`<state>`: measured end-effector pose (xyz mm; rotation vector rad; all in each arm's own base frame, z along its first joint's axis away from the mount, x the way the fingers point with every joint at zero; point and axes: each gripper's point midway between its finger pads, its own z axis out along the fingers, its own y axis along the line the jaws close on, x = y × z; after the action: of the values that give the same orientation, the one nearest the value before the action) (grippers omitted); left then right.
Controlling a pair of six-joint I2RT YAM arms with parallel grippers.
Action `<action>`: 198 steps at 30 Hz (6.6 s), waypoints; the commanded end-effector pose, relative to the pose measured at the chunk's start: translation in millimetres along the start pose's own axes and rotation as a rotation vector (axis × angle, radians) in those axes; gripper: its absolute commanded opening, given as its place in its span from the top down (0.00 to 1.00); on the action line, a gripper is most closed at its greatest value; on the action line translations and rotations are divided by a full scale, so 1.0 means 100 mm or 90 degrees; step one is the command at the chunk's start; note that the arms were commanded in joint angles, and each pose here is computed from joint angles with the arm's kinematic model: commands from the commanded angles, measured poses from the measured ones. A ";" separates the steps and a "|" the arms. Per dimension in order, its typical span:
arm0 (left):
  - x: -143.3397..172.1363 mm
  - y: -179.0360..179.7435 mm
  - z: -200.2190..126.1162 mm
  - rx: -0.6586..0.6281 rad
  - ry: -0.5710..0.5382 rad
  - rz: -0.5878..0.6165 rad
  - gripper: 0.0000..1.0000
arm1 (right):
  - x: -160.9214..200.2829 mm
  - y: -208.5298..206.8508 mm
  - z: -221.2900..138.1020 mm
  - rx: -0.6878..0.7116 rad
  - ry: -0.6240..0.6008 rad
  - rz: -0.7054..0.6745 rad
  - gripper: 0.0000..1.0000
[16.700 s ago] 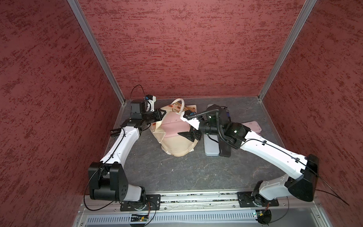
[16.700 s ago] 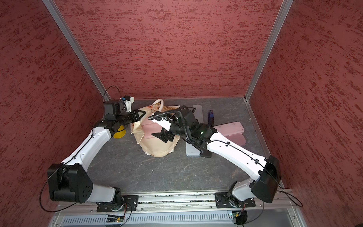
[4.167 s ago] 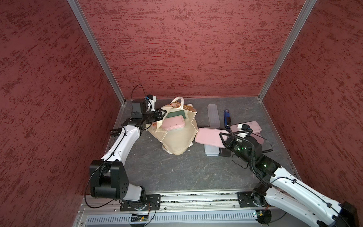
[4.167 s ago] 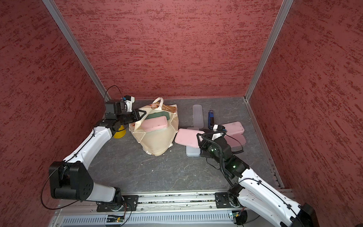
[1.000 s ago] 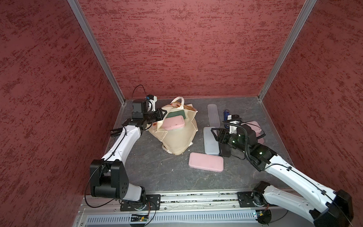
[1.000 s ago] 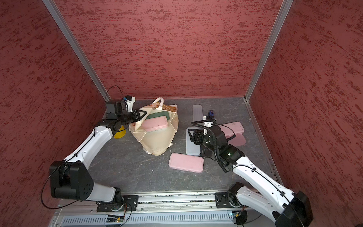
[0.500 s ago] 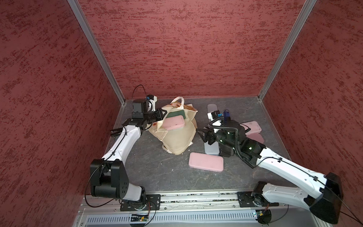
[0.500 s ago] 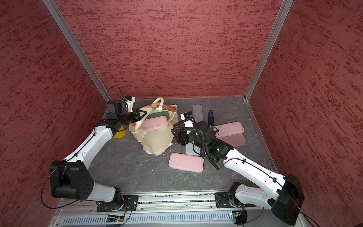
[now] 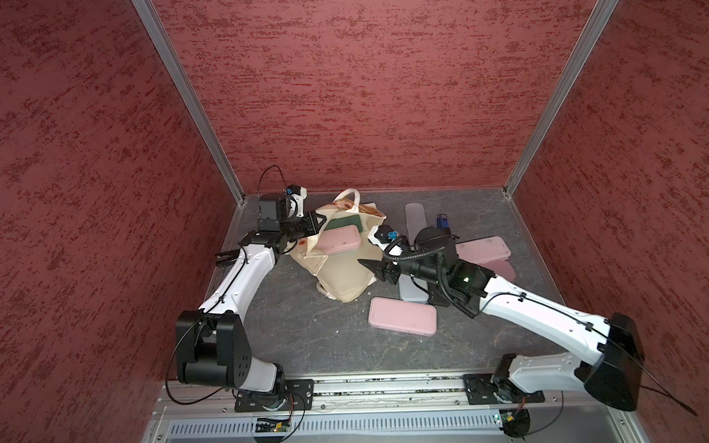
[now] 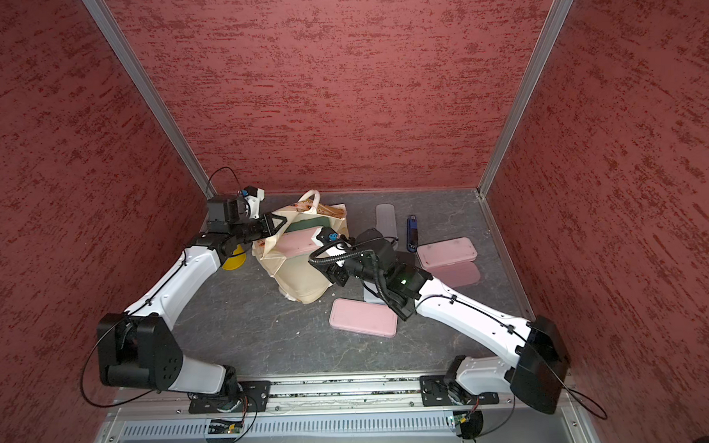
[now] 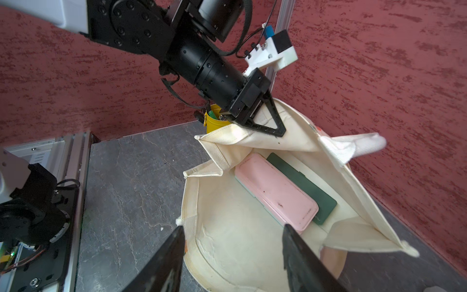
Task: Take out the pencil case from the canvas bag
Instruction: Adjust the pencil case in the canvas bag.
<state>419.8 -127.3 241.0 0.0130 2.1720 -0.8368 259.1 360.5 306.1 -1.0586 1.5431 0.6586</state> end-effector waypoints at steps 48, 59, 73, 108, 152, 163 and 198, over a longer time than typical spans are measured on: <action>0.02 -0.04 0.06 0.031 0.021 -0.023 1.00 | 1.63 -0.85 1.66 0.250 0.271 -0.312 0.18; 0.04 -0.02 0.08 0.035 0.026 -0.031 1.00 | 1.76 -1.00 1.84 0.280 0.272 -0.353 0.14; 0.04 -0.02 0.09 0.037 0.028 -0.034 1.00 | 1.95 -1.30 1.97 0.322 0.301 -0.357 0.13; 0.00 0.01 0.08 0.047 0.022 -0.053 1.00 | 1.35 -1.83 1.85 0.391 0.110 0.287 0.21; 0.01 -0.02 0.09 0.060 0.024 -0.061 1.00 | 0.99 -1.80 1.60 0.242 -0.163 0.631 0.25; 0.02 -0.02 0.09 0.060 0.026 -0.062 1.00 | 1.18 -1.94 1.63 0.305 -0.125 0.662 0.22; 0.03 -0.01 0.12 0.061 0.030 -0.068 1.00 | 1.85 -2.19 1.83 0.375 -0.027 0.719 0.20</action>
<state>429.9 -133.3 237.6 -0.0189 2.1606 -0.9698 514.8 388.4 110.2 0.2518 2.0892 0.8656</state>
